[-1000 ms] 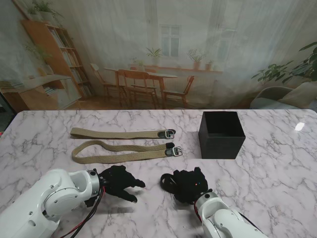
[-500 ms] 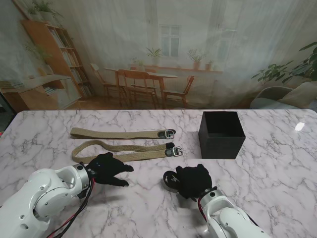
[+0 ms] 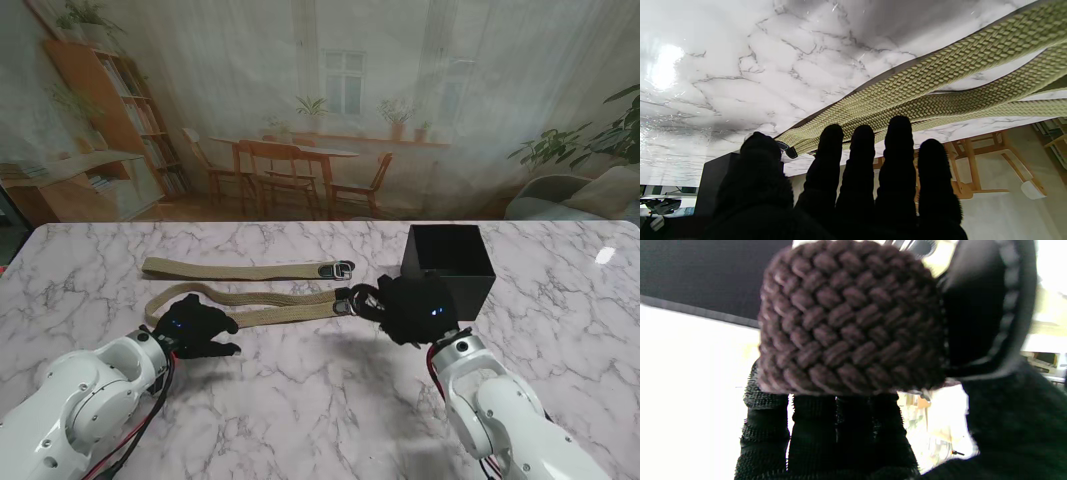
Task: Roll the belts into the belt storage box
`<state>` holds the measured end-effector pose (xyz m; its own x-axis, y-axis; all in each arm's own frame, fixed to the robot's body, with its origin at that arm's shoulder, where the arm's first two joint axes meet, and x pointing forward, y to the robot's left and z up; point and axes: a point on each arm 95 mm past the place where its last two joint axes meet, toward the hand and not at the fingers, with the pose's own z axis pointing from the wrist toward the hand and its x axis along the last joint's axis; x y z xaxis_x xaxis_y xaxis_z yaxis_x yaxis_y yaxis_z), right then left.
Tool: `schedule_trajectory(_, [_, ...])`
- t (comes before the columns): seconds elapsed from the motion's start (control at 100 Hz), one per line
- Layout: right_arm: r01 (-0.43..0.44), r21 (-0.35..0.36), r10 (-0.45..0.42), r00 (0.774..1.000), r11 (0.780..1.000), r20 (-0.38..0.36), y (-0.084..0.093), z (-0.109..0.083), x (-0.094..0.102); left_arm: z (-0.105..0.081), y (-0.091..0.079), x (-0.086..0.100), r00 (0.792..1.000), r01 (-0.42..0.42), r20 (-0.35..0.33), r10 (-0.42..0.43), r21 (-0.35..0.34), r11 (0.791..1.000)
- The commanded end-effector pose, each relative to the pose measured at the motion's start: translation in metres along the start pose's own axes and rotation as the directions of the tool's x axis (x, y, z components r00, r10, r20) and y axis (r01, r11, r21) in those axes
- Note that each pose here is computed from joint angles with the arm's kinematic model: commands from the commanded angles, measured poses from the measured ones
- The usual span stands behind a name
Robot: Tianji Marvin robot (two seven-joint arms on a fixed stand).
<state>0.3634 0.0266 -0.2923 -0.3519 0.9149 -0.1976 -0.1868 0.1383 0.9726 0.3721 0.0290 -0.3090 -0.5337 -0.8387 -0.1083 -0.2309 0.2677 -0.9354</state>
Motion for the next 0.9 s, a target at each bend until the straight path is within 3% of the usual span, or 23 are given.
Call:
schedule_trajectory(0.0, [0.045,-0.079,-0.043,0.999,0.996,0.025,0.028,0.018,-0.020,0.000,0.005,0.001,1.000,0.001,0.006,-0.001,-0.020,1.000])
schedule_trajectory(0.22, [0.158,-0.136,-0.153,0.987,0.978,0.047,0.061,0.038,-0.060,-0.003,0.006,-0.001,1.000,-0.018,0.022,0.019,-0.019,1.000])
schedule_trajectory(0.39, [0.266,-0.126,-0.259,0.963,0.956,0.067,0.071,0.055,-0.093,-0.005,0.007,-0.004,0.999,-0.028,0.033,0.029,-0.018,0.999])
schedule_trajectory(0.68, [0.427,-0.026,-0.425,0.903,0.904,0.061,0.055,0.084,-0.138,-0.006,0.008,-0.006,0.999,-0.029,0.044,0.030,-0.014,0.999])
schedule_trajectory(0.89, [0.459,0.047,-0.461,0.887,0.887,0.018,0.034,0.095,-0.150,-0.006,0.008,-0.006,0.999,-0.026,0.045,0.026,-0.017,1.000])
